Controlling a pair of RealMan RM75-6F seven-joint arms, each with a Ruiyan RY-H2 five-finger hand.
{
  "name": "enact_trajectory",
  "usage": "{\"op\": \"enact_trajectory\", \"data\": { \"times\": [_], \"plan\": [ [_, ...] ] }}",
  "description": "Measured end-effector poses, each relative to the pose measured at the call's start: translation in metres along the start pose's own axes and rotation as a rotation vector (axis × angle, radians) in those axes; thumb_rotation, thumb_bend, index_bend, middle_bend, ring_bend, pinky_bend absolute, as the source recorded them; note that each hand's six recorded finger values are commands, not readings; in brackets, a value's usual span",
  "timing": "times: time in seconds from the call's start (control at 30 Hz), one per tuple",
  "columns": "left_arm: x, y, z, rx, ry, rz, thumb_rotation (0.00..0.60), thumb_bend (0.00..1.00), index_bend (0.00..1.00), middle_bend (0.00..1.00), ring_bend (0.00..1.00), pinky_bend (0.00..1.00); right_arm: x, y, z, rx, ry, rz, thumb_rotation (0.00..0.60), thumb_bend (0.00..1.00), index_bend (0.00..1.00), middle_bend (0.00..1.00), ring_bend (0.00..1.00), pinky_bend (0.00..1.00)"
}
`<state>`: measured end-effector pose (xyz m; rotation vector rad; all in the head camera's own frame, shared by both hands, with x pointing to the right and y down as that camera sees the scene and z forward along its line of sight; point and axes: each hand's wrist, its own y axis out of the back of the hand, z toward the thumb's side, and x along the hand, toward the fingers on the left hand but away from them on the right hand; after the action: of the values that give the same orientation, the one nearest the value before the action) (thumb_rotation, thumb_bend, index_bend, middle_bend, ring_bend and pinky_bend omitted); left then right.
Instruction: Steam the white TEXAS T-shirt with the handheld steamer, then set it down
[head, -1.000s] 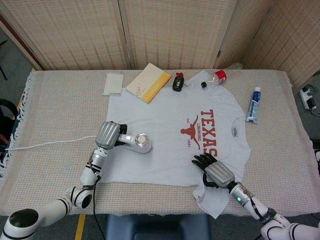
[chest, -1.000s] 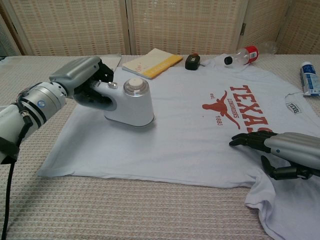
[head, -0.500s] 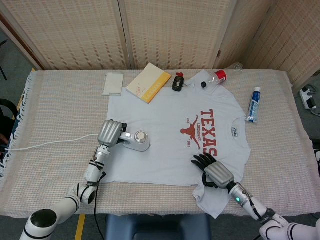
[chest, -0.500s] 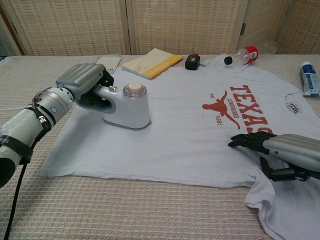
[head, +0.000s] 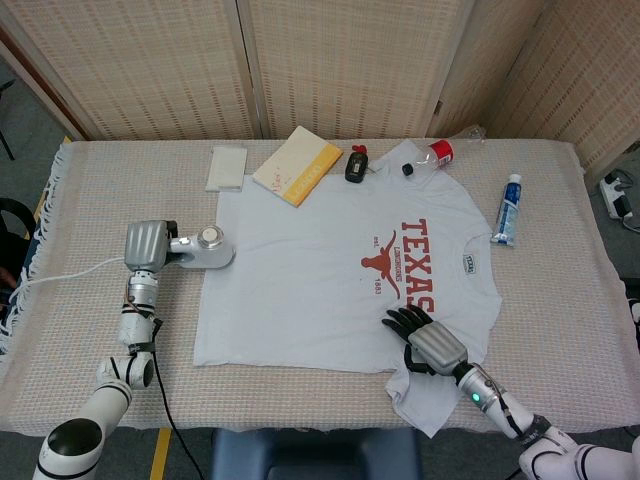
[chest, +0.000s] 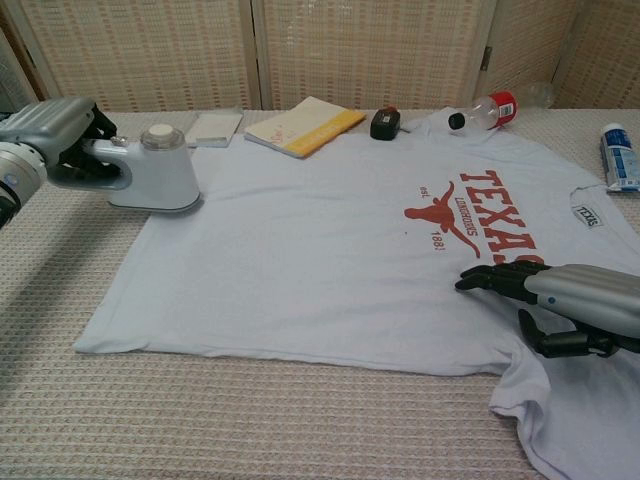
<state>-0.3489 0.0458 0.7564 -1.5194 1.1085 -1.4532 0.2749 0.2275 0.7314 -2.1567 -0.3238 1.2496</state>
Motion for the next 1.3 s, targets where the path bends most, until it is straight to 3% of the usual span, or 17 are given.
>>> {"op": "enact_trajectory", "data": {
  "times": [0.2, 0.37, 0.53, 0.77, 0.9, 1.1, 1.3],
  "plan": [
    [-0.005, 0.012, -0.005, -0.158, 0.006, 0.054, 0.600, 0.31, 0.92, 1.00, 0.92, 0.68, 0.003, 0.000, 0.003, -0.005, 0.013, -0.006, 0.179, 0.90, 0.00, 0.00, 0.00, 0.00],
    [-0.020, 0.013, 0.029, -0.240, -0.110, 0.080, 0.600, 0.32, 0.92, 1.00, 0.92, 0.68, 0.005, 0.000, 0.004, -0.005, 0.015, -0.006, 0.178, 0.90, 0.00, 0.00, 0.00, 0.00],
    [-0.044, 0.004, 0.081, -0.274, -0.259, 0.058, 0.600, 0.31, 0.92, 1.00, 0.92, 0.68, 0.006, -0.002, 0.004, -0.007, 0.008, 0.000, 0.179, 0.91, 0.00, 0.00, 0.00, 0.00],
    [-0.071, -0.019, 0.134, -0.184, -0.376, 0.023, 0.600, 0.32, 0.92, 1.00, 0.92, 0.68, 0.005, -0.005, 0.005, -0.010, 0.007, 0.007, 0.181, 0.91, 0.00, 0.00, 0.00, 0.00],
    [-0.078, -0.030, 0.147, -0.129, -0.401, 0.014, 0.600, 0.31, 0.92, 1.00, 0.92, 0.68, 0.005, -0.005, 0.004, -0.013, 0.005, 0.005, 0.179, 0.91, 0.00, 0.00, 0.00, 0.00],
    [-0.078, -0.041, 0.136, -0.034, -0.385, 0.013, 0.600, 0.31, 0.92, 1.00, 0.92, 0.68, 0.005, -0.005, 0.000, -0.013, -0.003, 0.005, 0.180, 0.92, 0.00, 0.00, 0.00, 0.00],
    [-0.074, -0.042, 0.103, 0.058, -0.347, 0.026, 0.600, 0.32, 0.92, 1.00, 0.92, 0.69, 0.003, -0.006, 0.001, -0.016, -0.001, 0.006, 0.181, 0.92, 0.00, 0.00, 0.00, 0.00]
  ]
}}
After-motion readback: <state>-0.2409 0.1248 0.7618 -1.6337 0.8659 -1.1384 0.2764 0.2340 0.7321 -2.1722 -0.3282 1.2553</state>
